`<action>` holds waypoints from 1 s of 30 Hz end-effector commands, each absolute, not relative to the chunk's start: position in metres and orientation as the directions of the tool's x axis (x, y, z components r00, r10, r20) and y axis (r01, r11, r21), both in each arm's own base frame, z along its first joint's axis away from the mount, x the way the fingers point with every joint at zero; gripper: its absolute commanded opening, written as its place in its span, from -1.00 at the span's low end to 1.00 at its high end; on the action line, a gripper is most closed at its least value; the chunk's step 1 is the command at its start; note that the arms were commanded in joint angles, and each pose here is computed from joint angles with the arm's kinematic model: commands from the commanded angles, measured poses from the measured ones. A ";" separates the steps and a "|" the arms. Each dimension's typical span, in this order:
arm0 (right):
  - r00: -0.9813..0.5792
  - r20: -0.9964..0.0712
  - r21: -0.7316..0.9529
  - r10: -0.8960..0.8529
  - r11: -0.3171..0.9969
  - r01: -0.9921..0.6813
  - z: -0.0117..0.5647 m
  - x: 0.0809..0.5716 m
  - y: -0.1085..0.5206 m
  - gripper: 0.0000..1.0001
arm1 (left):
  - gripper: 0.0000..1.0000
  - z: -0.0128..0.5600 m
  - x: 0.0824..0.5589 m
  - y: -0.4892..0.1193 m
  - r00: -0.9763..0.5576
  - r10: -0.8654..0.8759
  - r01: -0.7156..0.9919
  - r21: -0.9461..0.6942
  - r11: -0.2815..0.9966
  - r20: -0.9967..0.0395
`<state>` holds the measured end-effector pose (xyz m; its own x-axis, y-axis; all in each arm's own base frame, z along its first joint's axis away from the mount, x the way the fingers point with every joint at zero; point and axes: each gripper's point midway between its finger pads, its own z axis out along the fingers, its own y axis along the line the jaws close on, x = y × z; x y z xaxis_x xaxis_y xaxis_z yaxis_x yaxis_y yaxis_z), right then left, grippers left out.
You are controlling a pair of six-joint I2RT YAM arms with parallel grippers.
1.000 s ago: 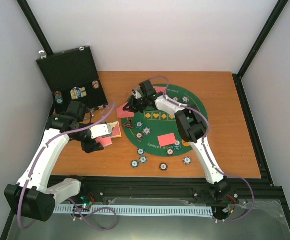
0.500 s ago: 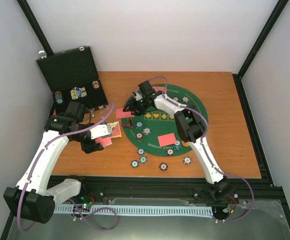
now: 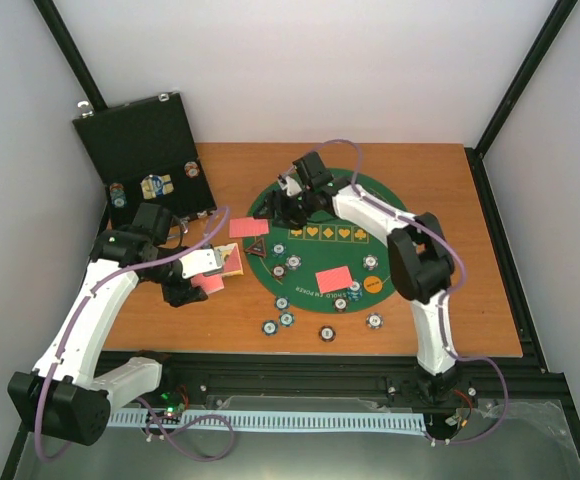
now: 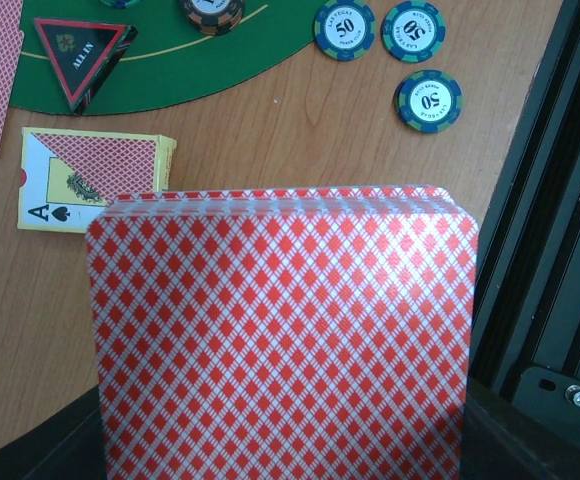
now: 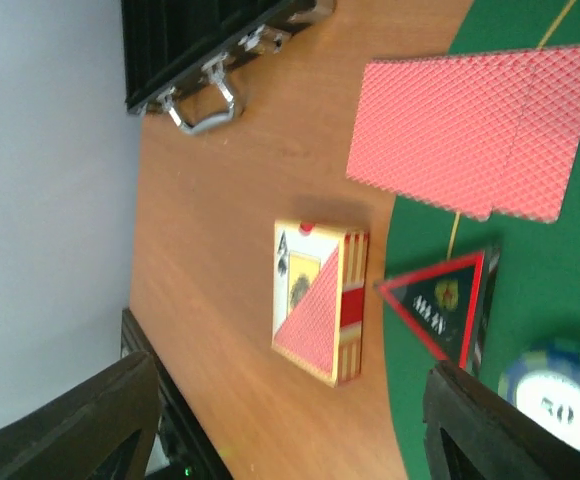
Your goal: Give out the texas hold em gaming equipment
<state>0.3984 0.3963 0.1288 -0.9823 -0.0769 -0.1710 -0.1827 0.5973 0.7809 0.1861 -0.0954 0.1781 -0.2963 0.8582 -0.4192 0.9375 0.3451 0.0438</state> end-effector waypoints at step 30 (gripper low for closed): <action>-0.911 -0.378 0.886 -0.163 0.219 -0.407 0.222 0.194 0.445 0.67 | -0.39 0.193 0.192 -0.106 -0.300 0.831 0.935 0.029 0.354 -0.469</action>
<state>0.1998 0.4366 0.2178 -0.9132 -0.1819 -0.3646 -0.4022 0.2594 0.8780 0.1869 -0.0968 0.1760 -0.3110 0.8535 -0.4182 0.9356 0.3523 0.0232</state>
